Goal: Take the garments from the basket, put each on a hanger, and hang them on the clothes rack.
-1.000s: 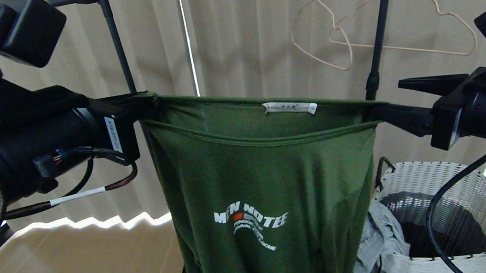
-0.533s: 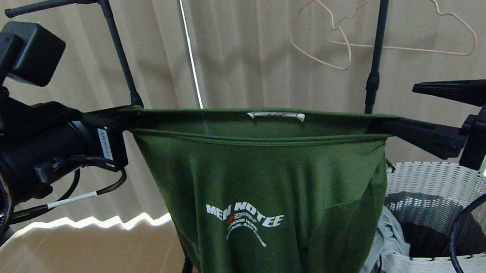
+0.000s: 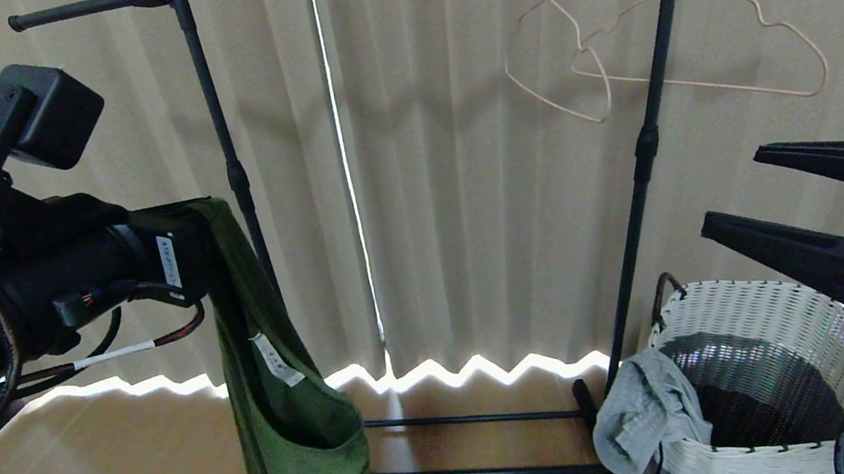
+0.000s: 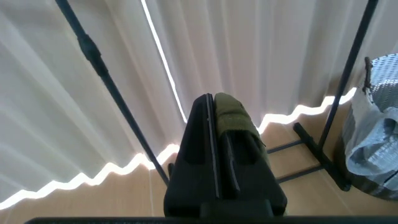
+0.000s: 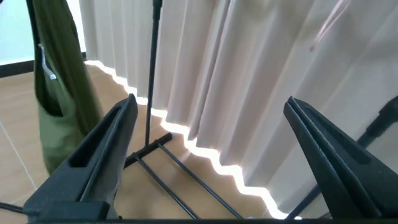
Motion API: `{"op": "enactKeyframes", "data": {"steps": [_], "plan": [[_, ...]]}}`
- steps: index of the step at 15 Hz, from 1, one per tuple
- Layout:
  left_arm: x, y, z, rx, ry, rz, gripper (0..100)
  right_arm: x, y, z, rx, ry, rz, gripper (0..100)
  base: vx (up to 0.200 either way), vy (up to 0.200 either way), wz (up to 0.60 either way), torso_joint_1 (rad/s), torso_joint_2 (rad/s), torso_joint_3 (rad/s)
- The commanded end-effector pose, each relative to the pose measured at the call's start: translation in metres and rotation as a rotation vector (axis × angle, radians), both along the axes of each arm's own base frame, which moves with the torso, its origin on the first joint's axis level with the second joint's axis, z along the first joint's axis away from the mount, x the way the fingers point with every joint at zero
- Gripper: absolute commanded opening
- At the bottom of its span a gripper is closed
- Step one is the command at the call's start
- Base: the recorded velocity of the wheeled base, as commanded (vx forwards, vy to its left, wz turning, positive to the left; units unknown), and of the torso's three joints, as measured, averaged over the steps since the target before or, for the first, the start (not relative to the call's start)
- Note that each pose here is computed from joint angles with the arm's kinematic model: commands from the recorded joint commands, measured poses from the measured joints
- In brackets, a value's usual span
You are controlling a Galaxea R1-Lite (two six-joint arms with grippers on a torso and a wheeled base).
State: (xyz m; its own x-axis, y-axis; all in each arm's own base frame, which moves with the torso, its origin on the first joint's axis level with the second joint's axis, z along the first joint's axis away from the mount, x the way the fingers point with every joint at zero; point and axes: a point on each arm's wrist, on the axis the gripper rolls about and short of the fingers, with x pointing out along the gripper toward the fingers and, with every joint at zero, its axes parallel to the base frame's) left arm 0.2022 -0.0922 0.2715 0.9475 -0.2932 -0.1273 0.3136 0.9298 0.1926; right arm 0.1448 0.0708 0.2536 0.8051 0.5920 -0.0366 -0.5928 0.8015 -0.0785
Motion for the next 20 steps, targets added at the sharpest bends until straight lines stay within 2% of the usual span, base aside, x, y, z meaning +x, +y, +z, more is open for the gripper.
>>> {"op": "enactKeyframes", "data": {"steps": [1,2,3,5,9,12,14,15,20], "plan": [[-0.001,0.005,0.000,0.001,-0.003,0.017,0,0.002,-0.004,-0.001,-0.010,0.007,-0.040,100,0.000,0.000,0.00,0.000,0.00,0.000],[-0.002,0.009,0.001,0.000,-0.009,0.032,0,0.006,-0.011,-0.004,-0.027,0.016,-0.102,100,0.000,0.000,0.00,0.000,0.00,0.000],[-0.006,0.014,0.001,-0.005,-0.013,0.045,0,0.010,-0.024,-0.011,-0.069,0.037,-0.213,100,0.000,0.000,0.00,0.000,0.00,0.000],[-0.016,0.024,-0.003,-0.010,-0.011,0.067,0,0.012,-0.038,-0.019,-0.126,0.046,-0.305,100,0.000,0.000,0.00,0.000,0.00,0.000],[-0.042,0.045,-0.012,-0.008,-0.020,0.126,0,0.016,-0.066,-0.020,-0.187,0.030,-0.483,100,0.000,0.000,0.00,0.000,0.00,0.000],[-0.048,0.048,-0.019,-0.005,-0.010,0.134,0,0.015,-0.072,-0.024,-0.217,0.039,-0.544,100,0.000,0.000,0.00,0.000,0.00,0.000],[-0.048,0.048,-0.019,-0.005,-0.011,0.131,0,0.011,-0.074,-0.035,-0.254,0.074,-0.634,100,0.000,0.000,0.00,0.000,0.00,0.000],[-0.049,0.048,-0.019,-0.004,-0.015,0.129,0,0.010,-0.074,-0.037,-0.287,0.067,-0.643,100,0.000,0.000,0.00,0.000,0.00,0.000],[-0.053,0.049,-0.021,-0.003,-0.018,0.121,0,0.011,-0.074,-0.035,-0.293,0.060,-0.644,100,0.000,0.000,0.00,0.000,0.00,0.000]]}}
